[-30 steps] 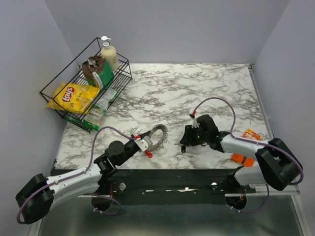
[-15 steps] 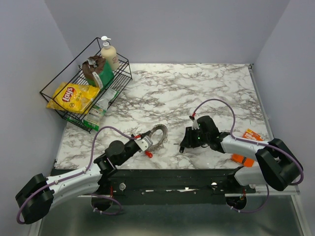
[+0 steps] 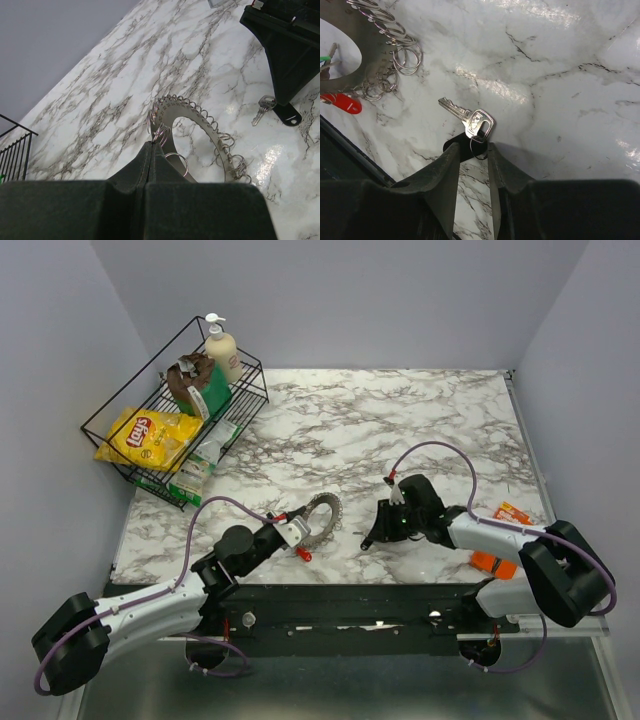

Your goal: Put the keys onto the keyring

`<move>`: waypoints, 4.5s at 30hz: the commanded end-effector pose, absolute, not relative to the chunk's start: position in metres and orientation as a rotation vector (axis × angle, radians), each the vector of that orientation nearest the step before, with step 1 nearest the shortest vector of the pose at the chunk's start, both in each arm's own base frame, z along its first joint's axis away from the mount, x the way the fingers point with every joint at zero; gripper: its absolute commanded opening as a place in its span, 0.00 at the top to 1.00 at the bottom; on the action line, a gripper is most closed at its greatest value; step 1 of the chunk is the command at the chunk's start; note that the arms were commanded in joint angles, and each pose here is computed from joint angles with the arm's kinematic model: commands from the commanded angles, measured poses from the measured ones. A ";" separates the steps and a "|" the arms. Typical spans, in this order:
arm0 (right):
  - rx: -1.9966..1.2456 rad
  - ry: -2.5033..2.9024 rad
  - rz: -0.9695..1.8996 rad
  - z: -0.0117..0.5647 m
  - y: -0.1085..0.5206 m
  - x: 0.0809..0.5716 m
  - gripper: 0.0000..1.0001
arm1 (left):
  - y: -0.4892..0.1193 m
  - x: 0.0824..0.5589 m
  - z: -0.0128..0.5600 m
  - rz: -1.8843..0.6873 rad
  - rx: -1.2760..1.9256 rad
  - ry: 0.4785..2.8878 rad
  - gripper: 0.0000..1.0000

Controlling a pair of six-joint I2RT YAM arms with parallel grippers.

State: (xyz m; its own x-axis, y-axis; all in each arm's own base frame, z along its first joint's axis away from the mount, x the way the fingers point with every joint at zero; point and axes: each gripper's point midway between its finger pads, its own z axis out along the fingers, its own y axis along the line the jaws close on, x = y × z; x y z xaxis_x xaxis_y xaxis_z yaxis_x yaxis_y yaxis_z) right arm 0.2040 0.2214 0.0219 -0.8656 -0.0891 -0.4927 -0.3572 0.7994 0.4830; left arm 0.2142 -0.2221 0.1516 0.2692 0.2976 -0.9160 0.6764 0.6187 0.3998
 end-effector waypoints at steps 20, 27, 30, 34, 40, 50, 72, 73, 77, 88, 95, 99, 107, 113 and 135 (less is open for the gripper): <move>-0.395 2.504 0.834 0.029 0.225 0.203 0.99 | -0.227 0.212 0.168 -0.362 0.890 1.297 1.00; -0.497 2.307 0.882 0.067 0.232 0.212 0.99 | -0.227 0.211 0.173 -0.361 0.891 1.287 1.00; -0.531 2.261 0.884 0.076 0.233 0.212 0.99 | -0.229 0.211 0.175 -0.367 0.898 1.282 1.00; -0.594 2.207 0.937 0.094 0.241 0.211 0.99 | -0.231 0.210 0.177 -0.374 0.912 1.278 1.00; -0.736 2.123 1.072 0.118 0.259 0.201 0.99 | -0.233 0.209 0.180 -0.373 0.932 1.272 1.00; -0.856 1.968 1.149 0.161 0.276 0.204 0.99 | -0.238 0.210 0.182 -0.365 0.957 1.251 1.00; -1.021 1.802 1.282 0.198 0.339 0.191 0.99 | -0.249 0.209 0.197 -0.366 0.983 1.200 1.00; -1.023 1.800 1.284 0.199 0.342 0.192 0.99 | -0.250 0.209 0.199 -0.366 0.983 1.196 1.00; -1.039 1.806 1.292 0.196 0.353 0.190 0.99 | -0.252 0.208 0.199 -0.373 0.987 1.193 1.00; -0.985 1.869 1.221 0.183 0.356 0.199 0.99 | -0.252 0.205 0.195 -0.385 0.988 1.202 1.00; -0.907 1.927 1.143 0.178 0.352 0.212 0.99 | -0.251 0.204 0.194 -0.385 0.984 1.209 1.00; -0.879 1.931 1.127 0.179 0.350 0.215 0.99 | -0.251 0.203 0.197 -0.388 0.981 1.204 1.00; -0.854 1.944 1.113 0.179 0.350 0.218 0.99 | -0.251 0.200 0.195 -0.392 0.989 1.207 1.00; -0.841 1.937 1.103 0.182 0.347 0.220 0.99 | -0.250 0.200 0.193 -0.391 0.992 1.211 1.00; -0.866 1.928 1.117 0.180 0.350 0.218 0.99 | -0.242 0.200 0.187 -0.381 0.948 1.239 1.00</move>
State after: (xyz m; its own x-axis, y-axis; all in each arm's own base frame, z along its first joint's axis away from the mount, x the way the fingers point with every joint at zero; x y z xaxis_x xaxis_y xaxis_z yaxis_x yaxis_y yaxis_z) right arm 0.2128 0.3435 0.1646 -0.5334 -0.2108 -0.8192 -0.8093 0.4088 0.4217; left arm 0.2006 -0.2443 0.1847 0.3288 0.2531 -0.9098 0.7190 0.5576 0.4149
